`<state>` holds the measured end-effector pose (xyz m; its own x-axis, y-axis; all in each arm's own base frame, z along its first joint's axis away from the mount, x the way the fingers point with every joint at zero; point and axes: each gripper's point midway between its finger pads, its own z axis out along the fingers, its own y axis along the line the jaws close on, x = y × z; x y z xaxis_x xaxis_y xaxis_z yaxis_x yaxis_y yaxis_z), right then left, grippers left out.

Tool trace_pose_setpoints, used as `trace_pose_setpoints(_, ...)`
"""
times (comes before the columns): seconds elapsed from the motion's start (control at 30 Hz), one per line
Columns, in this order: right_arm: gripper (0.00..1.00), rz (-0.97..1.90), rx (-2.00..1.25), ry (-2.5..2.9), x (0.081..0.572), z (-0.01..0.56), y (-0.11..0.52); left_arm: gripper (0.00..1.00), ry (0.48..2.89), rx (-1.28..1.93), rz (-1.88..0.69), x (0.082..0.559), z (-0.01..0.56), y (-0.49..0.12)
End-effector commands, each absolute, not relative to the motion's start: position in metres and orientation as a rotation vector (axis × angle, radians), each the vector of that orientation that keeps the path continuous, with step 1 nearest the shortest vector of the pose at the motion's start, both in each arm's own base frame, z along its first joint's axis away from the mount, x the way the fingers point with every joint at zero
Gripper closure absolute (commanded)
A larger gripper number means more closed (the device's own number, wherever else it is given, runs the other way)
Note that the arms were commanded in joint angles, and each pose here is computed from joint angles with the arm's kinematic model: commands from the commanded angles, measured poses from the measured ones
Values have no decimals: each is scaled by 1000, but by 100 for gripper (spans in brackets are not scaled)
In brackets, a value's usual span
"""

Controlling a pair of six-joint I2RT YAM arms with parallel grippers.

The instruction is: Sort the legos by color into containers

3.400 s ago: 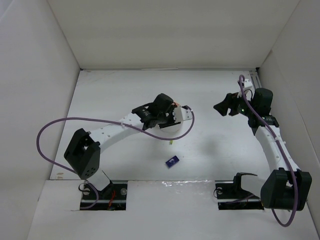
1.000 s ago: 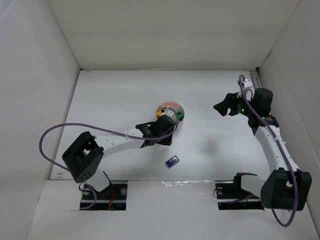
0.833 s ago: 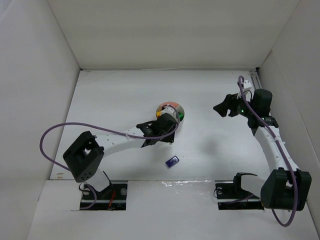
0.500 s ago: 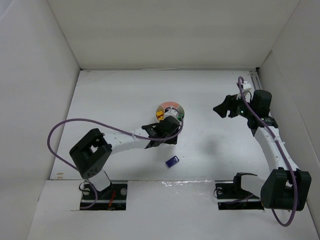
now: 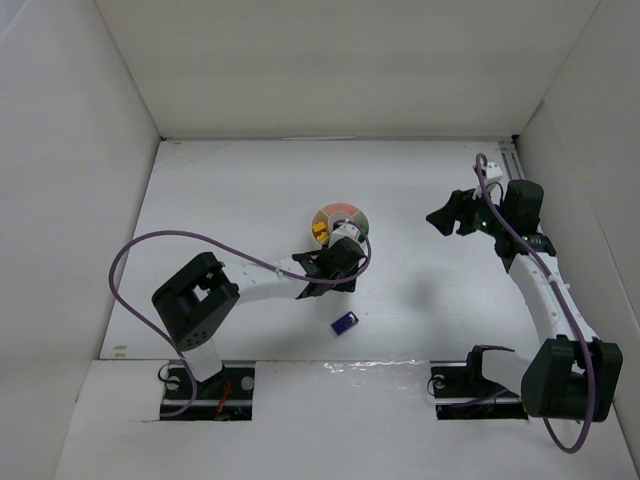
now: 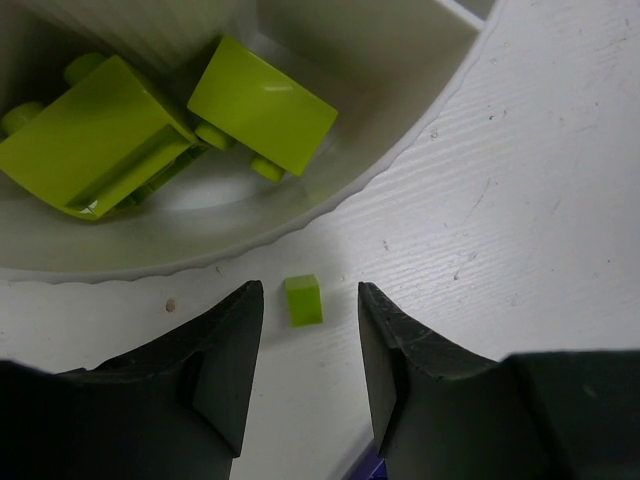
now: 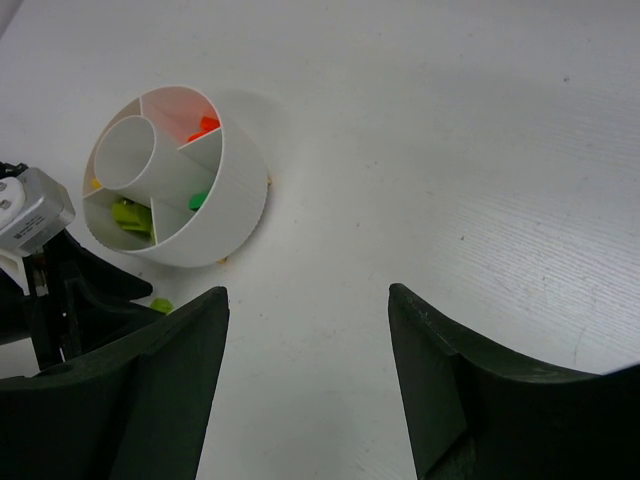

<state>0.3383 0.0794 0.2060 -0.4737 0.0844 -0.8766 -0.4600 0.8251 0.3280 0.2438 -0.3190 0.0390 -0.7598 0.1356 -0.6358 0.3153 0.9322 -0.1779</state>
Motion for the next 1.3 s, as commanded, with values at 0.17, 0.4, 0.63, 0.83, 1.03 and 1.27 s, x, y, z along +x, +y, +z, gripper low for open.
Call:
trace_pose_setpoints(0.17,30,616,-315,1894,343,224,76,63,2414,243,-356,252,39,-323)
trace_pose_setpoints(0.4,30,613,-303,1903,343,220,73,69,2421,246,-348,251,36,-322)
trace_pose_setpoints(0.63,30,607,-312,1900,343,220,73,76,2421,246,-348,251,36,-322)
trace_pose_setpoints(0.83,30,604,-315,1892,342,223,73,81,2405,251,-360,249,43,-318)
trace_pose_setpoints(1.03,30,609,-323,1881,340,226,74,87,2354,269,-398,247,62,-313)
trace_pose_setpoints(1.27,30,624,-321,1882,339,227,76,93,2247,364,-511,229,103,-322)
